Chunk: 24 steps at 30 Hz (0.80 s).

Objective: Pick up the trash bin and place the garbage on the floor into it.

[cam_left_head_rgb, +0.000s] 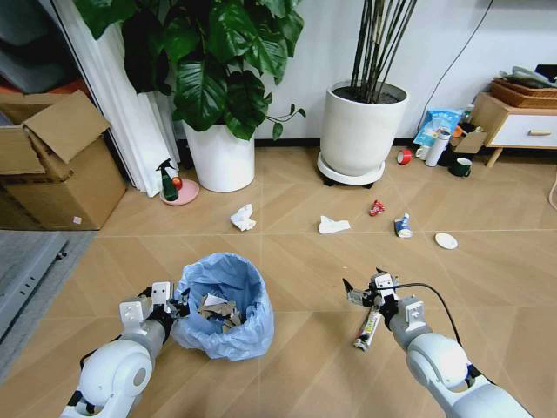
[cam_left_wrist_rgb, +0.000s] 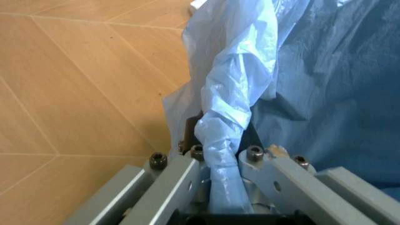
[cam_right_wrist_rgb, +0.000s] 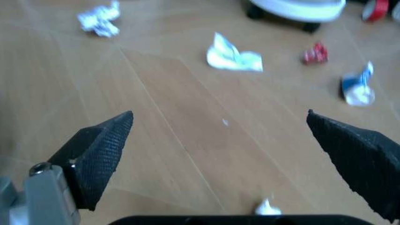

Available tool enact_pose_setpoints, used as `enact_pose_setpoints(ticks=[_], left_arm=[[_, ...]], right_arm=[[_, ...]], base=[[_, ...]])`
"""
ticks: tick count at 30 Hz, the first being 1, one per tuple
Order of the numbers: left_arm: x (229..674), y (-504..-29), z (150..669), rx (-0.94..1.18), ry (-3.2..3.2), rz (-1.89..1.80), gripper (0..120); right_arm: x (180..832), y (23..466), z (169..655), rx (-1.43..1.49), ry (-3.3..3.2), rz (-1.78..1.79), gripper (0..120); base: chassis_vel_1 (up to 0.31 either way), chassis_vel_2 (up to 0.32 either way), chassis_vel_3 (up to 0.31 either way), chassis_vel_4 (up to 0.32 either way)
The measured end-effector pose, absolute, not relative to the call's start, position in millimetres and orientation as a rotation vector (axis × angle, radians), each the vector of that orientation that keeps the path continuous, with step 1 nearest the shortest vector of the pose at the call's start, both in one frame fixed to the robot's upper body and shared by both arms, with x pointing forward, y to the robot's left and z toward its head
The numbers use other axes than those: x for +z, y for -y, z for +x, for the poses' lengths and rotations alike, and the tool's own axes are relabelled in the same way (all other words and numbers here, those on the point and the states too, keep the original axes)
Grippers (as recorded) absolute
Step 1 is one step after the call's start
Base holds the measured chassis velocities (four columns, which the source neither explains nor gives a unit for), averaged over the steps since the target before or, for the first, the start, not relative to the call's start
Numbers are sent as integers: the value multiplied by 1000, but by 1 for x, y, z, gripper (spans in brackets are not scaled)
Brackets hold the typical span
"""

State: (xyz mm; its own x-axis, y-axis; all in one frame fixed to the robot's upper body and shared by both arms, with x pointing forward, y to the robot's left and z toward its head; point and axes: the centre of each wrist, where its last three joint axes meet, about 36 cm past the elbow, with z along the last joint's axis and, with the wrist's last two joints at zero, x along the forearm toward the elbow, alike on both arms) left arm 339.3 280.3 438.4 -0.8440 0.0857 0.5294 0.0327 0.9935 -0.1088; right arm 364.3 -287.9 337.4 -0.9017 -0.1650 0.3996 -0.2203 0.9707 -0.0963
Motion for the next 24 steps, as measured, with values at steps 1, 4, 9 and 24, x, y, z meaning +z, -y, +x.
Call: enact_pose_setpoints(ticks=[1, 4, 9, 24], left_arm=[[438, -280, 339, 128, 2575, -83, 0], [440, -280, 338, 128, 2578, -87, 0], [441, -279, 337, 129, 2582, -88, 0], [439, -279, 336, 128, 2582, -91, 0]], right_arm=[[337, 288, 364, 195, 2721, 277, 100], [304, 281, 365, 131, 2654, 146, 100], [271, 264, 364, -11, 2497, 1, 100], [223, 247, 385, -120, 2365, -158, 100]], base=[[-137, -114, 115, 123], [-77, -78, 64, 68], [-12, -12, 2, 7], [0, 0, 0, 0]])
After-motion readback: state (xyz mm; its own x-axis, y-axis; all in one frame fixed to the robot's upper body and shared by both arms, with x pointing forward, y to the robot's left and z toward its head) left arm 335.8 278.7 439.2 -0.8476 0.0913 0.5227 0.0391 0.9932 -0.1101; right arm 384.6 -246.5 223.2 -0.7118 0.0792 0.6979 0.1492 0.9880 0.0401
